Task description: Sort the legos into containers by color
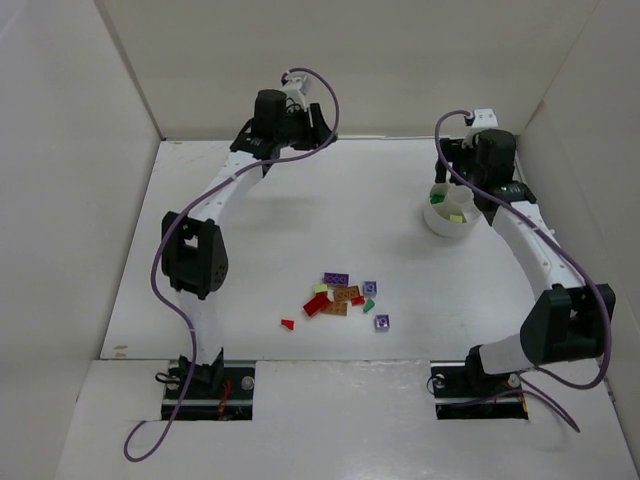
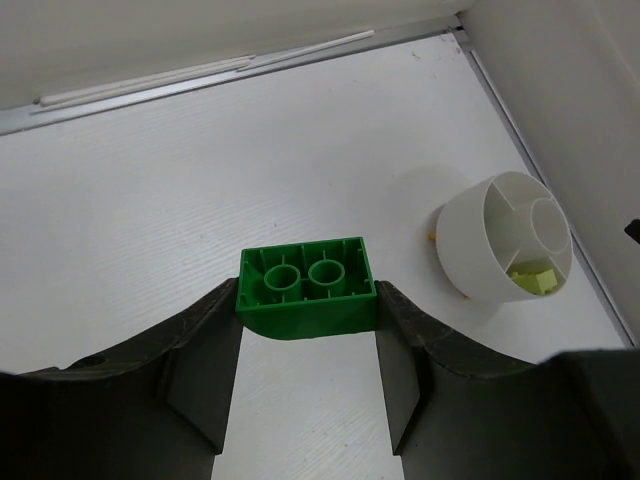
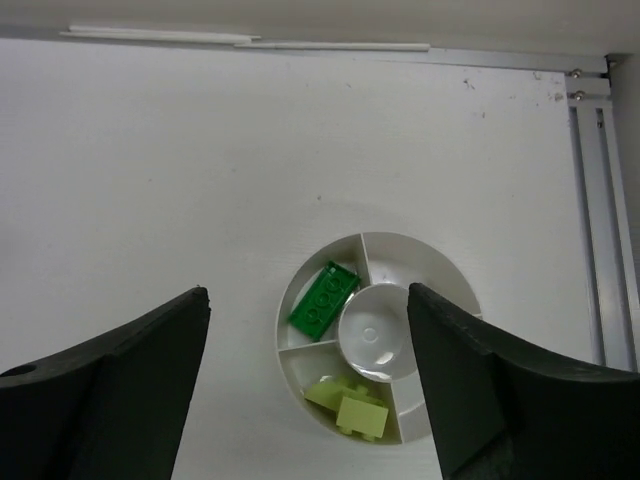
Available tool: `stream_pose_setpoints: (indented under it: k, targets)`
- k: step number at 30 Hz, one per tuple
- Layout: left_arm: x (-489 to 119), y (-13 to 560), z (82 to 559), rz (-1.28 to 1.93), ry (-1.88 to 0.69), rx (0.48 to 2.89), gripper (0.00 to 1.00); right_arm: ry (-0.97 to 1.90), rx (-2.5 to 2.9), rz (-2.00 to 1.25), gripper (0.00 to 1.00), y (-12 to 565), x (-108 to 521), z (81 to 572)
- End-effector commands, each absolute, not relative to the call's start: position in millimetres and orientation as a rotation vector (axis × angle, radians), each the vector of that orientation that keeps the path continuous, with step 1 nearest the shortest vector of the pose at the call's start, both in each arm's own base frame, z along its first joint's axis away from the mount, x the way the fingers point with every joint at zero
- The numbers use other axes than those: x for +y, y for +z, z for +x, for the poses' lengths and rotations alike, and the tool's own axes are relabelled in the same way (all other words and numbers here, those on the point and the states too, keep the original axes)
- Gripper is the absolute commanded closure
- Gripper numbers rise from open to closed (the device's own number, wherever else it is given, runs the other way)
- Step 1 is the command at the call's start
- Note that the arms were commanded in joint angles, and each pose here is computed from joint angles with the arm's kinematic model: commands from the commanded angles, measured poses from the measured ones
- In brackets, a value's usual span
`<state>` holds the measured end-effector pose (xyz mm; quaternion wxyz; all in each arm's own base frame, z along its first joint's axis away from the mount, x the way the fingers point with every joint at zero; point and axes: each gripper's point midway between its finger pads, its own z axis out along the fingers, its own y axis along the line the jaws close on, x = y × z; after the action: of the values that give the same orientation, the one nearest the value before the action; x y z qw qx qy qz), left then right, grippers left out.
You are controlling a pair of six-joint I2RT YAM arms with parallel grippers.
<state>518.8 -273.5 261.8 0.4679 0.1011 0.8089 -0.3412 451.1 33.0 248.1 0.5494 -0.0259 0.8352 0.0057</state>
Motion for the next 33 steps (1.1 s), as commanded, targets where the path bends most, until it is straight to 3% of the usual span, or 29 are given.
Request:
stream_pose_setpoints:
  k: [1, 3, 4, 10, 17, 22, 33]
  targets:
    - [-307.7, 309.4, 510.8, 0.386, -0.829, 1.842, 0.79, 0.023, 1.882, 0.007, 0.14, 279.3, 19.6, 440.0]
    - [-330.0, 298.3, 505.4, 0.447, -0.873, 1.85, 0.79, 0.0, 1.857, 0.063, 0.11, 291.9, 9.1, 427.0]
    - [-338.8, 297.9, 504.2, 0.467, -0.892, 1.838, 0.79, -0.023, 1.853, 0.105, 0.02, 295.3, 0.0, 422.2]
    - [-421.3, 289.7, 476.7, 0.662, -0.943, 1.768, 0.76, -0.195, 1.962, 0.384, 0.01, 281.0, -51.7, 368.7]
    - [-504.0, 279.5, 436.2, 0.787, -1.022, 1.646, 0.69, -0.223, 2.085, 0.341, 0.01, 253.5, -55.3, 320.4]
    - [-534.9, 279.5, 431.2, 0.785, -1.149, 1.585, 0.68, -0.155, 2.028, 0.279, 0.01, 262.9, -43.8, 306.2]
    - [-550.0, 257.6, 453.3, 0.731, -1.146, 1.563, 0.66, -0.126, 1.991, 0.236, 0.01, 272.2, -38.1, 305.1]
